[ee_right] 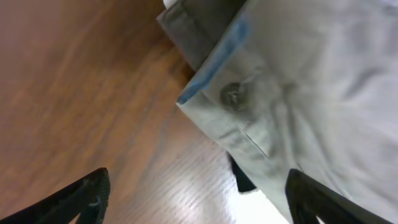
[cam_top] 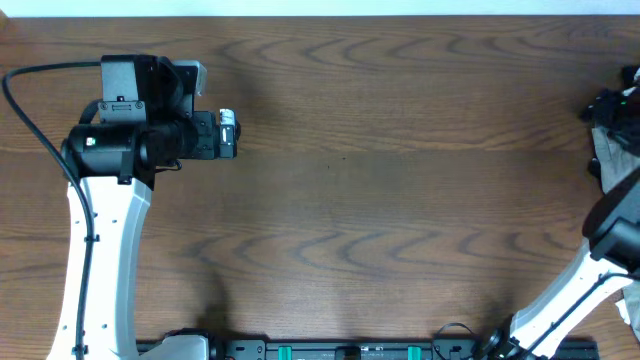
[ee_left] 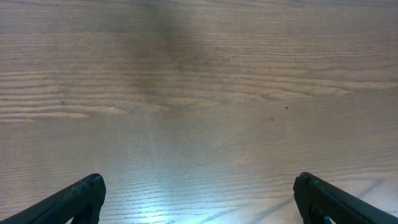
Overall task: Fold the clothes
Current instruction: 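Grasp the khaki trousers waistband with the right gripper at the pile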
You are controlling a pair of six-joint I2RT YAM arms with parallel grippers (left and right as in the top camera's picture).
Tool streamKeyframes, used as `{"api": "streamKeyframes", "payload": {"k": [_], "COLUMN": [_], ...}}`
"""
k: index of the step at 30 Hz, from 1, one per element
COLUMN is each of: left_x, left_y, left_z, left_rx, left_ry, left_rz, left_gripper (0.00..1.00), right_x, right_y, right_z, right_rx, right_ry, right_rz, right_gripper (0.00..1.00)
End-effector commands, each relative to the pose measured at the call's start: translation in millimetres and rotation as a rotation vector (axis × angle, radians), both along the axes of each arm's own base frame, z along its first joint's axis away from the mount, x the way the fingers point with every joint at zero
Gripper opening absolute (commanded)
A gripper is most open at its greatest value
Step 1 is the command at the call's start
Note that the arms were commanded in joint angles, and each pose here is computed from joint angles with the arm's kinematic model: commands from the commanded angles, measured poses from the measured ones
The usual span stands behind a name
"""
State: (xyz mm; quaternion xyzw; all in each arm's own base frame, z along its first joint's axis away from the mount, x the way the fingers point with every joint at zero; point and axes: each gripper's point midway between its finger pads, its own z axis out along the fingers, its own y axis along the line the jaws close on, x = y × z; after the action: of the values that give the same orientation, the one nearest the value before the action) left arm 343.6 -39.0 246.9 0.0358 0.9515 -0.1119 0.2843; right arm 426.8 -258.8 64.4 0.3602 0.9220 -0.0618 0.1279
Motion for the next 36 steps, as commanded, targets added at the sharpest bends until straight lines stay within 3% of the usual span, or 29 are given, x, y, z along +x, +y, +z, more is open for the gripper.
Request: {"api": "streamKeyframes", "payload": {"k": [1, 7, 16, 23, 36], "left_x": [2, 1, 3, 3, -3], "left_y": [-3, -3, -3, -3, -3], "left_z": [14, 13, 15, 15, 10], "left_rx": [-0.016, -0.016, -0.016, -0.016, -0.016], "left_ry": [-0.041, -0.036, -0.048, -0.048, -0.014], "left_rz": [-0.003, -0.002, -0.003, -0.003, -0.003], "left_gripper": [0.98, 0.98, 0.98, 0.98, 0.98], "right_x": [-1, -5, -6, 0, -23], "right_y": [-15, -38, -28, -18, -33], "right_z": [-12, 1, -11, -15, -35], "right_rx": [-0.13, -0.348, -0.305, -0.309, -0.384], "right_ry": [0.087, 0.169, 0.193, 0.198, 0.345], "right_rz": [0.034, -0.002, 0.021, 0.047, 0.027], "right_gripper": [0.87, 0.88, 0.85, 0.9, 0.85]}}
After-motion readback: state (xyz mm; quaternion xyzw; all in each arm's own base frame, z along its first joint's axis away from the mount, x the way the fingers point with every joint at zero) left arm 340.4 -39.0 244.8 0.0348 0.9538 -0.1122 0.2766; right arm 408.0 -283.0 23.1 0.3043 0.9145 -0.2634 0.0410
